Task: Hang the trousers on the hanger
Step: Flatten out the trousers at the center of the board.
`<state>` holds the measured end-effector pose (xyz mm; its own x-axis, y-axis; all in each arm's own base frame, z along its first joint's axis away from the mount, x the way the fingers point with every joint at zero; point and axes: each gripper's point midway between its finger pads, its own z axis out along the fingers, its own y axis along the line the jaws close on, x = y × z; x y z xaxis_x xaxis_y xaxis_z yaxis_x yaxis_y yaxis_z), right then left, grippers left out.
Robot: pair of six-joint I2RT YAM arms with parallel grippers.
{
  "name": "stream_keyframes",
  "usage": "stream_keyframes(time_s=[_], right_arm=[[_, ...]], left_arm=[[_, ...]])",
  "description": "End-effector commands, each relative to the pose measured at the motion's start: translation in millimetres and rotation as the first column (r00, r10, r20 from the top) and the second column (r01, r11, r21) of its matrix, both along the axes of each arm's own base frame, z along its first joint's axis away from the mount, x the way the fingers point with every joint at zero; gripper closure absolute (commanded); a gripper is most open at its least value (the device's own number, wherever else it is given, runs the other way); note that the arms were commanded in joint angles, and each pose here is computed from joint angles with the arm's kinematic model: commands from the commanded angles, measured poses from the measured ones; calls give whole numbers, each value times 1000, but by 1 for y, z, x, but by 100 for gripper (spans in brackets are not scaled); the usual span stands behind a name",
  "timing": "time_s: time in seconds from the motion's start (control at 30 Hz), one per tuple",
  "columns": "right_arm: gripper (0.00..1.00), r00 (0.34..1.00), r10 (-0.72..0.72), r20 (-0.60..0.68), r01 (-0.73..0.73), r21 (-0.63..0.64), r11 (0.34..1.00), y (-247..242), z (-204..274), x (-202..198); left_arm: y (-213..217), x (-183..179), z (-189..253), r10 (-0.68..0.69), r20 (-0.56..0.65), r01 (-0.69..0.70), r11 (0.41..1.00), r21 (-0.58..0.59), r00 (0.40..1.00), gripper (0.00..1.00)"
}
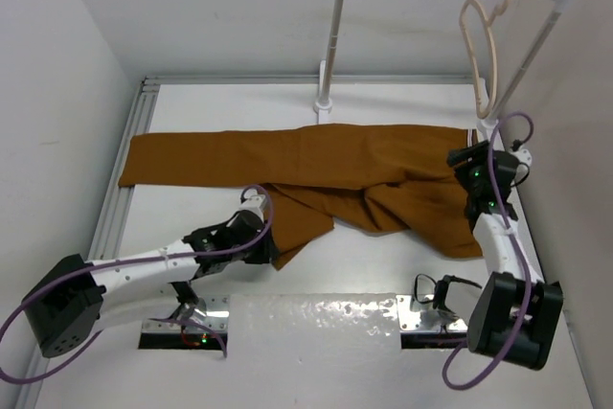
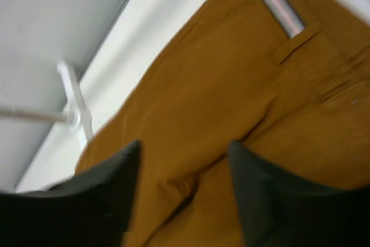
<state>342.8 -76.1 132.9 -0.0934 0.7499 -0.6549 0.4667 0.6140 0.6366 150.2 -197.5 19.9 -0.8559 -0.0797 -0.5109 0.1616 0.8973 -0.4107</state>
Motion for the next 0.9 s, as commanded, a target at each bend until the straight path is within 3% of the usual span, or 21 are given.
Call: stream_keyframes(time_s=[0.0,0.03,0.1,0.13,0.17,0.23,0.4,0.53,0.6,0.77,0.87], right_arm=[[47,993,117,11,-117,-11,993,30,-5,-12],[65,991,136,4,-136,-6,991,35,-10,-17],[80,982,184,-34,-184,15,983,47,-26,-31],[89,979,198,-49,-197,15,980,50,-31,-35],[90,976,206,-65,-205,24,978,53,-39,-42],[90,972,214,-92,-213,28,977,56,-49,-50],[86,970,217,-109,-218,5,976,54,-47,-54],[82,965,243,-97,-243,7,970,58,-37,-52],[81,961,264,-84,-264,13,964,61,-32,-50],[75,939,340,-51,-339,24,941,73,-16,-44],[73,922,384,-39,-383,35,923,81,-12,-45]], left_arm=[[-16,15,15,-6,48,7,1000,-17,999,95],[-8,14,15,-29,48,27,999,42,998,100],[-3,37,51,24,138,-37,995,92,990,100],[15,34,54,34,134,-57,983,175,990,100],[22,43,82,73,201,-107,980,165,977,100],[28,50,132,138,277,-171,980,99,951,100],[70,44,226,210,368,-268,957,113,906,100],[112,28,234,214,341,-321,899,298,915,100],[129,27,251,242,385,-373,874,312,891,100],[167,19,315,355,524,-479,870,118,774,100],[190,12,367,478,579,-547,834,-65,661,100]])
